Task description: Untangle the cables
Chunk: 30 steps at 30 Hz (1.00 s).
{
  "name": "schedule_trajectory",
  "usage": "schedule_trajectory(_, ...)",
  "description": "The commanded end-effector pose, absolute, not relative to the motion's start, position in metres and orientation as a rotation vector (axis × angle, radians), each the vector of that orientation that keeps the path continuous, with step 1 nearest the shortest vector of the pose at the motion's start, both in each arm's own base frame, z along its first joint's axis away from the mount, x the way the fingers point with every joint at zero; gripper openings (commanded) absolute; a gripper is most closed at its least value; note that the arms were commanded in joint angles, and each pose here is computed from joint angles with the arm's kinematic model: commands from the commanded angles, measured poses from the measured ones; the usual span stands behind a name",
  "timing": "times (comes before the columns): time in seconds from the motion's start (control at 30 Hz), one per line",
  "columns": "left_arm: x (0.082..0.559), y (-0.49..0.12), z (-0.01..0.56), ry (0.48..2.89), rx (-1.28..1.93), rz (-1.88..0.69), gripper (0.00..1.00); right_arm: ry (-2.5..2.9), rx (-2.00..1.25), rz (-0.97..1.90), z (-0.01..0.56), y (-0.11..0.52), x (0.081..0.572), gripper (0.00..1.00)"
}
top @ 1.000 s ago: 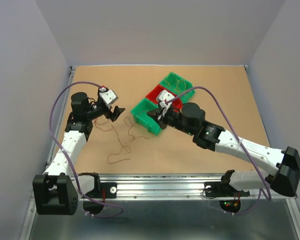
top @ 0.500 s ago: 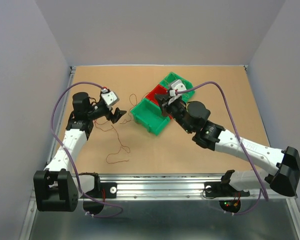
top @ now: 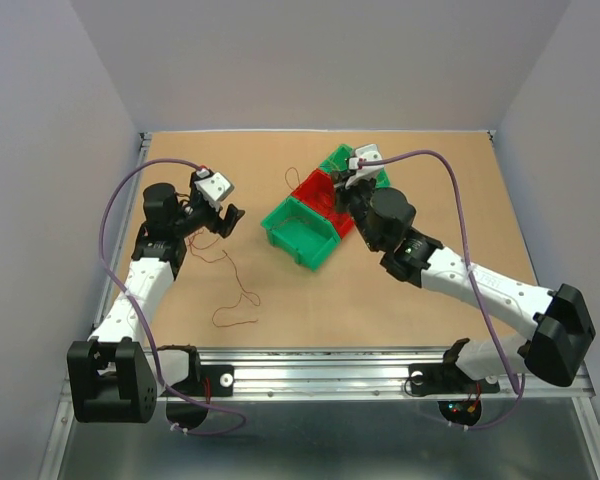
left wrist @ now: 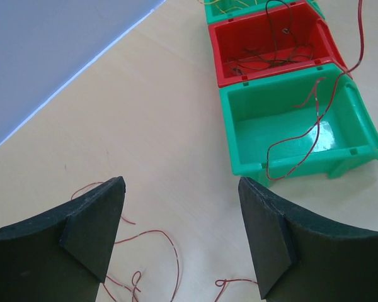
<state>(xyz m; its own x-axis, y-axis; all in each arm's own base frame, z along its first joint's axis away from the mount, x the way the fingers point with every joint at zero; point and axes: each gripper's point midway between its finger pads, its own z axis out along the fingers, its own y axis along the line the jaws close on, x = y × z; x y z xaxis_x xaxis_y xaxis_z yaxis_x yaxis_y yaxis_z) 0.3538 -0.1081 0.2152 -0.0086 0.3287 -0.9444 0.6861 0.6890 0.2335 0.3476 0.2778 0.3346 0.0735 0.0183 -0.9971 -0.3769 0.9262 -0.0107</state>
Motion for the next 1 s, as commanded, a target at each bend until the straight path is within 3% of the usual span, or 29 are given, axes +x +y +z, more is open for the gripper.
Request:
schedule_trajectory(0.0, 0.361, -0.105, 0.223, 1.578, 0.818, -0.313, 0.84, 1.434, -0.142, 0.296, 0.349, 0.248, 0.358, 0.00)
schedule_trajectory(0.27, 0.364, -0.105, 0.219, 1.595, 0.816, -0.321, 0.84, 1.483, -0.146, 0.275, 0.324, 0.235, 0.362, 0.01)
schedule_trajectory(0.47, 0.364, -0.104, 0.218, 1.597, 0.816, -0.318, 0.84, 1.568, -0.293, 0.408, 0.295, 0.275, 0.358, 0.01)
schedule_trajectory(0.63, 0.364, -0.104, 0.218, 1.599, 0.817, -0.318, 0.84, 1.700, -0.429, 0.485, 0.251, 0.311, 0.362, 0.00)
schedule_trajectory(0.97, 0.362, -0.107, 0.219, 1.589, 0.832, -0.333, 0.84, 1.940, -0.470, 0.339, 0.160, 0.317, 0.380, 0.01)
